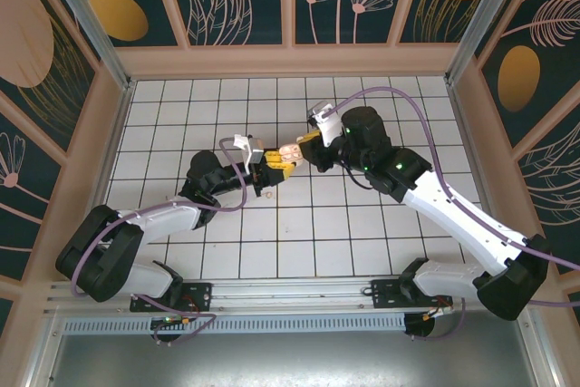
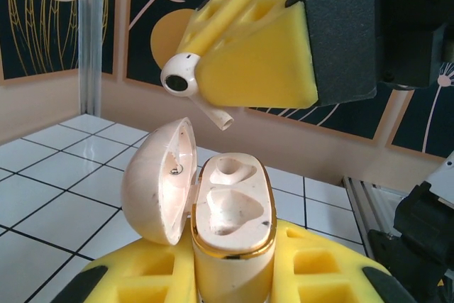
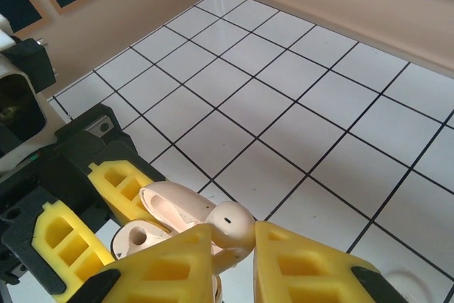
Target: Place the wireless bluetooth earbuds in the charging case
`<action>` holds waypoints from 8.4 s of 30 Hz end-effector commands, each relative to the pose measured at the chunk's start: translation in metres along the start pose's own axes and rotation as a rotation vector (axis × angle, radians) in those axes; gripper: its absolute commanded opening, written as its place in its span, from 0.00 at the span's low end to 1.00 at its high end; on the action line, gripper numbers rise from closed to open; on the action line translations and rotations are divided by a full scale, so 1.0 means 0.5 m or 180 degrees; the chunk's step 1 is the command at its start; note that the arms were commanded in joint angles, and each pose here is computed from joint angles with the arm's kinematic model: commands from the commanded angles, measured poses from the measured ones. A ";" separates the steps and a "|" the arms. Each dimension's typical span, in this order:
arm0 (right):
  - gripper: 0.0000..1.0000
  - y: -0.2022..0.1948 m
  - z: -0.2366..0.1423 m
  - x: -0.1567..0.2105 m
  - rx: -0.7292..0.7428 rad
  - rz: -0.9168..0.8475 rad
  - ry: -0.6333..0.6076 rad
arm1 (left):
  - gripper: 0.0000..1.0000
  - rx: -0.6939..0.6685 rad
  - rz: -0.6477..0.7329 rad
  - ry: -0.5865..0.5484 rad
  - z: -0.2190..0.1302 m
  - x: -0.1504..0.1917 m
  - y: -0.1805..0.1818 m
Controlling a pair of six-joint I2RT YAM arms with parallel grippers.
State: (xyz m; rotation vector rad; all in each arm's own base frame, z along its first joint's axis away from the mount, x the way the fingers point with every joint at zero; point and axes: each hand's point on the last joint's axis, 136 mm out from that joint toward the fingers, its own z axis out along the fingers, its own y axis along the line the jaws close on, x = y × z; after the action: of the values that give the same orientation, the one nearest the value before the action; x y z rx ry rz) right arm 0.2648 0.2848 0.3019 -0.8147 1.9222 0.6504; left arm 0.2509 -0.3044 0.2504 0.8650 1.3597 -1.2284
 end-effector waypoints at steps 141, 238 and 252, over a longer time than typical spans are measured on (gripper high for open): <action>0.38 -0.141 0.036 0.497 0.1413 0.2965 0.2805 | 0.19 -0.0646 0.0256 0.0760 -0.047 0.080 0.043; 0.29 -0.139 0.083 0.603 0.1623 0.3205 0.3014 | 0.19 -0.0653 0.0229 0.0793 -0.051 0.088 0.041; 0.22 -0.148 0.081 0.575 0.1678 0.3090 0.2816 | 0.19 -0.0688 0.0225 0.0805 -0.055 0.091 0.043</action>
State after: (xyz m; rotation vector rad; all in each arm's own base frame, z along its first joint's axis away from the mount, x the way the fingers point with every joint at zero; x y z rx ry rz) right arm 0.2448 0.1907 0.0157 0.3253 3.1338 0.3076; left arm 0.2578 -0.2813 0.1959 0.9262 1.6331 -0.9372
